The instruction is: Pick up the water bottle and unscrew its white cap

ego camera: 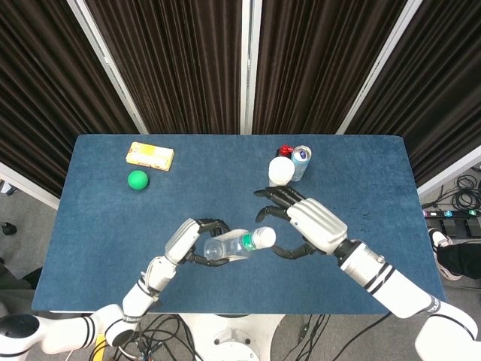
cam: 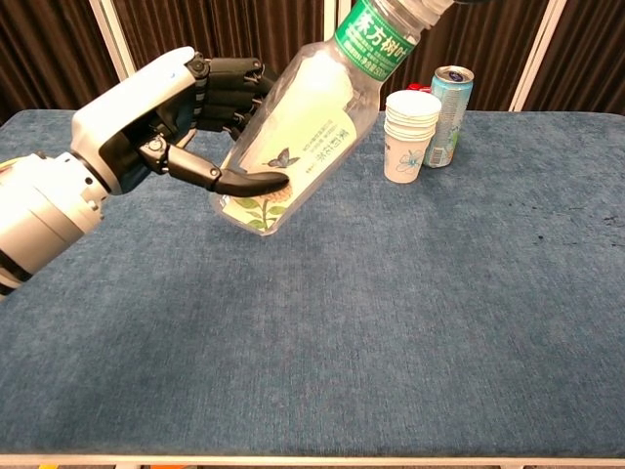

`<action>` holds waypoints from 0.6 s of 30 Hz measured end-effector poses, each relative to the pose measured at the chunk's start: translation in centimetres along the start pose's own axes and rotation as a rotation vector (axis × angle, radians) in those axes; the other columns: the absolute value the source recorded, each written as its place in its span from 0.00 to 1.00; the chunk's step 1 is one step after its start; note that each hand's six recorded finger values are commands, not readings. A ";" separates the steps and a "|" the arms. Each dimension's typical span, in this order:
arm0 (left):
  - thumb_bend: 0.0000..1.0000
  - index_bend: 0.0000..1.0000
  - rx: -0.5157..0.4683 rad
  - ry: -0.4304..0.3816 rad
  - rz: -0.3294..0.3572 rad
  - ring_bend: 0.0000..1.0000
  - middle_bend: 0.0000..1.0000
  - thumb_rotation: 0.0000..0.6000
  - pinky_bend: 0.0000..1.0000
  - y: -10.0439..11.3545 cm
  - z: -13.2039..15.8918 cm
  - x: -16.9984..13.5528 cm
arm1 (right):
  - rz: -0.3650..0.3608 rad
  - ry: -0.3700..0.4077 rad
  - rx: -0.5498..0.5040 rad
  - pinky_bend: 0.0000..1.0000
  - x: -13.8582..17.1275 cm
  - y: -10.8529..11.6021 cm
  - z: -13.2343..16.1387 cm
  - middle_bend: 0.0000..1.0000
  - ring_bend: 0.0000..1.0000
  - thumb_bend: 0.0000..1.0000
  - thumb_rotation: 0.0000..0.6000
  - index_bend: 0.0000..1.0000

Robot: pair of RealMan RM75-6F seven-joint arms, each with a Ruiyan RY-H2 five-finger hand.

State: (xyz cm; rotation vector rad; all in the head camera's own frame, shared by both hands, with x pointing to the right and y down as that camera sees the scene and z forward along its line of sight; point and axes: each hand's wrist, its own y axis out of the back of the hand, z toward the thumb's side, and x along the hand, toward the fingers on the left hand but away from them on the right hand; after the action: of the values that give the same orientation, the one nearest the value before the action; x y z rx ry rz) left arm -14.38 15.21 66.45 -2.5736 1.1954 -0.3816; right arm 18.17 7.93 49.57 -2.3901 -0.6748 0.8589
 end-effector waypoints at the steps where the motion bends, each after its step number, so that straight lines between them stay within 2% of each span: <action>1: 0.41 0.59 0.000 0.000 0.000 0.51 0.56 1.00 0.60 0.0 0.0 0.0 | -0.003 0.001 0.001 0.00 0.0 0.0 0.0 0.08 0.00 0.21 1.00 0.36; 18: 0.41 0.59 -0.011 0.004 -0.001 0.51 0.56 1.00 0.60 0.1 0.0 0.0 | -0.021 -0.001 0.008 0.00 0.2 0.0 -0.1 0.09 0.00 0.21 1.00 0.39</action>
State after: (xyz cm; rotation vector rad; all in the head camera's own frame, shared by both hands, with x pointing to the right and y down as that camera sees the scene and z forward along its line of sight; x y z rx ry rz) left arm -14.51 15.14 66.45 -2.5842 1.2005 -0.3816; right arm 18.40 8.04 49.56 -2.3713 -0.6948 0.8521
